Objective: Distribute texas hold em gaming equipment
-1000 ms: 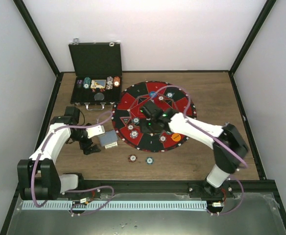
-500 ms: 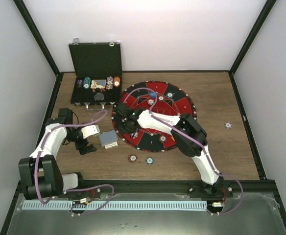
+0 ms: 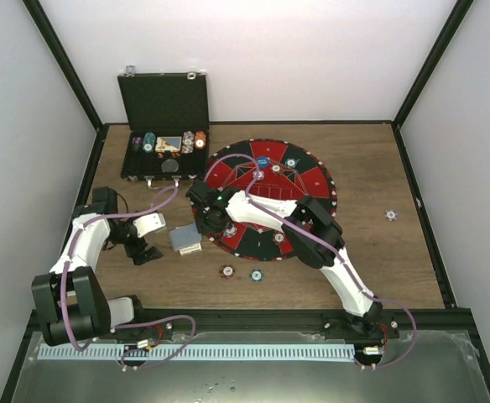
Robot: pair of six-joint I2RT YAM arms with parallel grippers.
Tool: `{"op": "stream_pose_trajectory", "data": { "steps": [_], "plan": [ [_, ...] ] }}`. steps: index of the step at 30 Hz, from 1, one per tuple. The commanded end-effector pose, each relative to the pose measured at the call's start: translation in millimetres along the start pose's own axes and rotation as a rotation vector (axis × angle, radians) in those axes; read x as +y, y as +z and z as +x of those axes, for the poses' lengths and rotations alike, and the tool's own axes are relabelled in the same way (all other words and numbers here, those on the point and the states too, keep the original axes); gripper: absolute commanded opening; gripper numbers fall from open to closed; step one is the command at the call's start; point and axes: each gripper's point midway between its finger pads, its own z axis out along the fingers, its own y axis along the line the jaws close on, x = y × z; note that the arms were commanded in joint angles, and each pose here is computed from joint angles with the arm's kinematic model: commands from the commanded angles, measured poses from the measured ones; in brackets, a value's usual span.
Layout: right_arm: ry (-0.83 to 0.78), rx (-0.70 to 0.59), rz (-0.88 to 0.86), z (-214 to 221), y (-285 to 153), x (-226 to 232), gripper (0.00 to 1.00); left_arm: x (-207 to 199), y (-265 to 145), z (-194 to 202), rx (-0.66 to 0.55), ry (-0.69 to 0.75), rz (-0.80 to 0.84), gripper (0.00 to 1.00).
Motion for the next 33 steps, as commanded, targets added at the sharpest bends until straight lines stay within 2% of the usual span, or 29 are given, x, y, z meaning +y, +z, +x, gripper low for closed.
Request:
{"op": "stream_pose_trajectory", "data": {
  "steps": [1,18,25,27,33],
  "plan": [
    [-0.009,0.005,0.009,1.6,4.7,10.2,0.27,-1.1,-3.1,-2.2,-0.051,0.021,0.005,1.0],
    [-0.031,0.029,0.017,11.5,11.1,26.2,0.26,-7.2,-2.9,-0.9,-0.07,0.076,-0.031,1.0],
    [-0.021,0.015,-0.006,4.0,-3.7,29.6,0.27,-6.1,3.9,-0.6,-0.079,0.096,-0.034,1.0],
    [-0.009,-0.007,-0.033,-3.8,-19.7,30.6,0.34,-5.3,7.2,-1.6,-0.079,0.099,-0.033,1.0],
    [0.023,-0.064,-0.071,-18.8,-59.5,17.2,0.61,0.3,18.4,-7.3,-0.052,0.12,-0.028,1.0]
  ]
}}
